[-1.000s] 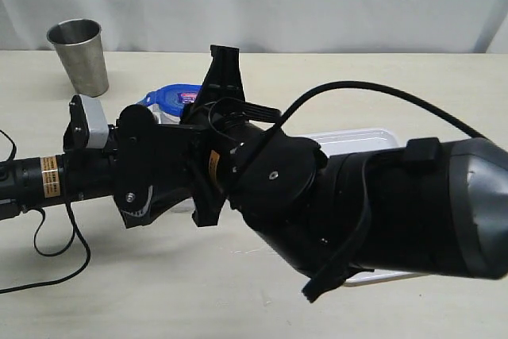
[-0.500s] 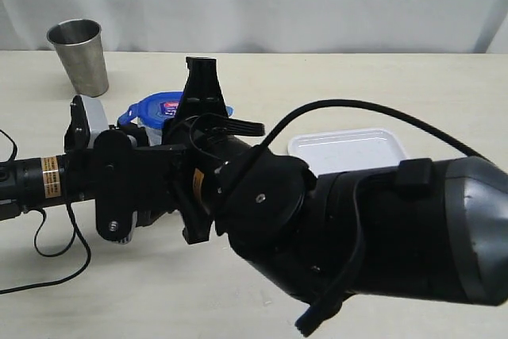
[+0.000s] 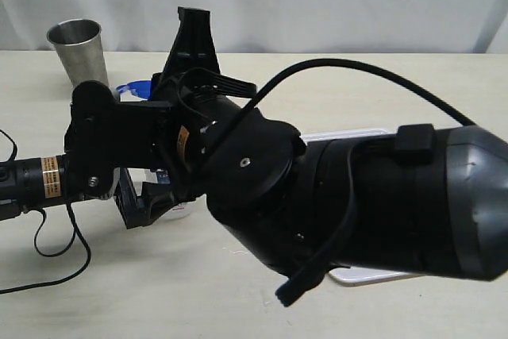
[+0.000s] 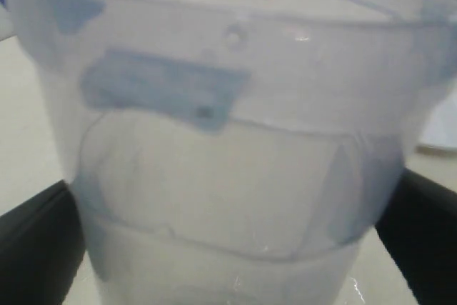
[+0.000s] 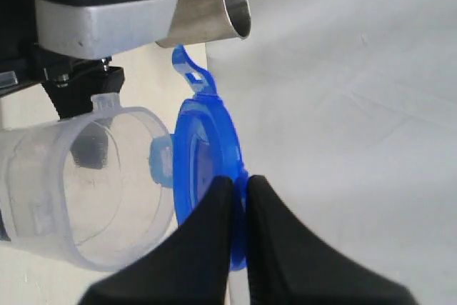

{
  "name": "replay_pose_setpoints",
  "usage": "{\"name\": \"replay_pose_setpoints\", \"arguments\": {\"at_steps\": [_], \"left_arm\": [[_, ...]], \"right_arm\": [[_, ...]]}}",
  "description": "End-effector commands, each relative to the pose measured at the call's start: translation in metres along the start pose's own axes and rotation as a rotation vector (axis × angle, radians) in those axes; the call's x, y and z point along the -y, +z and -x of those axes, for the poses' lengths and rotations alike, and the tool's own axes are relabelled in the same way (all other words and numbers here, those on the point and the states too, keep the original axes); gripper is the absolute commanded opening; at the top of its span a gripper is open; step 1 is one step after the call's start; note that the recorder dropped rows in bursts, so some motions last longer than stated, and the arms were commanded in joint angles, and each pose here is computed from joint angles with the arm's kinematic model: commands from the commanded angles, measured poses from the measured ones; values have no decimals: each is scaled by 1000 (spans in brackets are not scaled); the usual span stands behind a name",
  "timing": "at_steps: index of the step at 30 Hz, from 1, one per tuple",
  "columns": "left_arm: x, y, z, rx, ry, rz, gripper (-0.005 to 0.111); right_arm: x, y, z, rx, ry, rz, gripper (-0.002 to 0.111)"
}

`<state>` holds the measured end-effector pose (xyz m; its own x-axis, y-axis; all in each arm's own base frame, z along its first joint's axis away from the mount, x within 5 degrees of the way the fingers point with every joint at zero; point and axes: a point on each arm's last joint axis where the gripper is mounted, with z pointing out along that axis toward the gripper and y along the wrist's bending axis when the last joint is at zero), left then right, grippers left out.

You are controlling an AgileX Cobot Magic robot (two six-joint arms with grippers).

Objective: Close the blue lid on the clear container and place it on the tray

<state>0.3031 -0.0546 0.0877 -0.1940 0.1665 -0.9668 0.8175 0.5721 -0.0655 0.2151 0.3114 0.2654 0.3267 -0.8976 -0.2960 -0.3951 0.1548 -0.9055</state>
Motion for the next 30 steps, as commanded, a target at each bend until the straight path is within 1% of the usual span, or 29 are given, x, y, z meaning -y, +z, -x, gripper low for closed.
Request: {"name": "replay_pose_setpoints", "arguments": {"at_steps": [1, 6, 11, 14, 18, 19, 26, 30], "left_arm": [[-2, 0, 1, 15, -2, 8, 104], [-3, 0, 1, 17, -4, 12, 104], [-7, 3, 5, 43, -35, 85, 104], [-2, 9, 6, 43, -32, 69, 104], [-4, 9, 7, 50, -38, 88, 104], [-6, 9, 7, 56, -44, 108, 104], [-5, 10, 7, 55, -42, 101, 104], [0, 17, 10, 58, 4, 75, 104]], "right_arm": [[9, -2, -4, -36, 1, -44, 4], [9, -1, -4, -37, 3, -43, 4], [14, 4, -12, -54, 65, -50, 4], [13, 4, -12, -49, 66, -44, 4], [11, 4, -9, -18, 91, -13, 4], [11, 4, -9, -18, 100, -13, 4], [10, 4, -8, -12, 109, -8, 4], [10, 4, -8, -10, 114, -6, 4]]}}
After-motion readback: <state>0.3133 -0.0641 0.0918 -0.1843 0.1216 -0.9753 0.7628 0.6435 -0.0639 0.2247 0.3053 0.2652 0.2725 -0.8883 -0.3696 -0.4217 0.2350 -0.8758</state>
